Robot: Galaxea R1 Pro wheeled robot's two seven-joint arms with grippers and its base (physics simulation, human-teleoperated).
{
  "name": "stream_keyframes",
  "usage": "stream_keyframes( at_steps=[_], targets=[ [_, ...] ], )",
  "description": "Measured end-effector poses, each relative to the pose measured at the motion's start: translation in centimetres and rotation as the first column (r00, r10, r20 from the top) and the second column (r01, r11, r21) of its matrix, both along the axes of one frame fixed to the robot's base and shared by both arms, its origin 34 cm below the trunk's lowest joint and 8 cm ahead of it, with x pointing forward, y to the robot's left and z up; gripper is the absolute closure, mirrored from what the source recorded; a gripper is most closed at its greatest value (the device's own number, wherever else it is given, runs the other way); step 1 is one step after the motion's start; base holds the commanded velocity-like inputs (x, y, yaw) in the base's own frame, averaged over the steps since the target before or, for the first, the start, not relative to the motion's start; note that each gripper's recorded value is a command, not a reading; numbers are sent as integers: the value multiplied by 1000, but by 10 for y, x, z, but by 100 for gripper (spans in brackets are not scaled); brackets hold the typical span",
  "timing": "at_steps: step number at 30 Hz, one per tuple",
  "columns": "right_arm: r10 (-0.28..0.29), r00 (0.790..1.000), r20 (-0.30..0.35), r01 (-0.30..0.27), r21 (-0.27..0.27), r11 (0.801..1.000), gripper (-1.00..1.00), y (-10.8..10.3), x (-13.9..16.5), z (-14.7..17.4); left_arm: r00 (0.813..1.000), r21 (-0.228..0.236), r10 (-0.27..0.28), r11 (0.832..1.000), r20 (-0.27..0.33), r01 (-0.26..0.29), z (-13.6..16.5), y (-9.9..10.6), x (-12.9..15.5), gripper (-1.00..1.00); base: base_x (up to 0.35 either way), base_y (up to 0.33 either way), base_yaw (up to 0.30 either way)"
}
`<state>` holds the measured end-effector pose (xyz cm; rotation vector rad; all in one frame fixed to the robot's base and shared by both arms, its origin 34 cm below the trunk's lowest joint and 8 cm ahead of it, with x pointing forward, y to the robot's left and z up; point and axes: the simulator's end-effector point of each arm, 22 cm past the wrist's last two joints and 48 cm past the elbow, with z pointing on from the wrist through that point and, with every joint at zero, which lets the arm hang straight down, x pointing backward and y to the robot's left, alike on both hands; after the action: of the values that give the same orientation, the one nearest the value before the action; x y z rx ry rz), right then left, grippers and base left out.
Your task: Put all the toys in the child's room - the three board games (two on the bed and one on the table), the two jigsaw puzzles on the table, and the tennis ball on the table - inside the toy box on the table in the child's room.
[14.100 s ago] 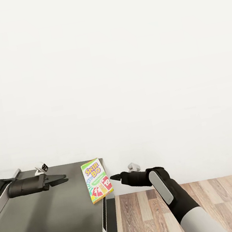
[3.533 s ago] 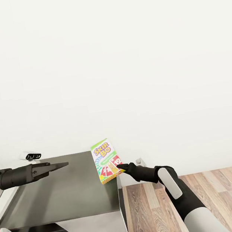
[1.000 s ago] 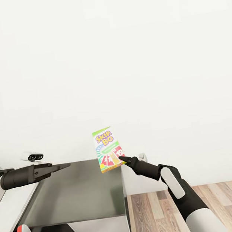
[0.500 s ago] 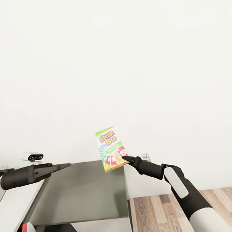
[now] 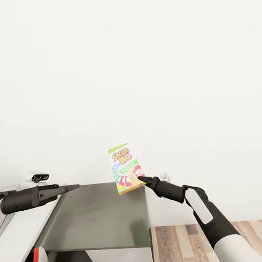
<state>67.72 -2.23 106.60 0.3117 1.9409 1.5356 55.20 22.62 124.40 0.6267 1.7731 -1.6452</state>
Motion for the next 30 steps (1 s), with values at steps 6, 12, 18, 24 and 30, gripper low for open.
stream_keyframes(
  at_steps=[6,12,18,24,30],
  targets=[
    [-10,1000,26,10,5,1000,100,-3,2,13,1000,0,0,1000,10,0,4,0,-2,-100,0,0,155],
    [-13,999,46,13,0,1000,100,-4,2,22,1000,-1,-2,1000,17,2,8,-1,-5,-100,0,0,157],
    [-14,998,57,13,1,1000,100,-5,2,28,1000,-1,-1,1000,27,1,12,-1,-7,-100,0,0,157],
    [-13,998,68,13,2,1000,100,-4,1,33,999,-4,-2,1000,36,2,16,-1,-10,-100,0,0,157],
    [-14,997,72,14,0,1000,100,-5,0,36,999,-4,-2,1000,43,3,19,-1,-11,-100,0,0,159]
  ],
)
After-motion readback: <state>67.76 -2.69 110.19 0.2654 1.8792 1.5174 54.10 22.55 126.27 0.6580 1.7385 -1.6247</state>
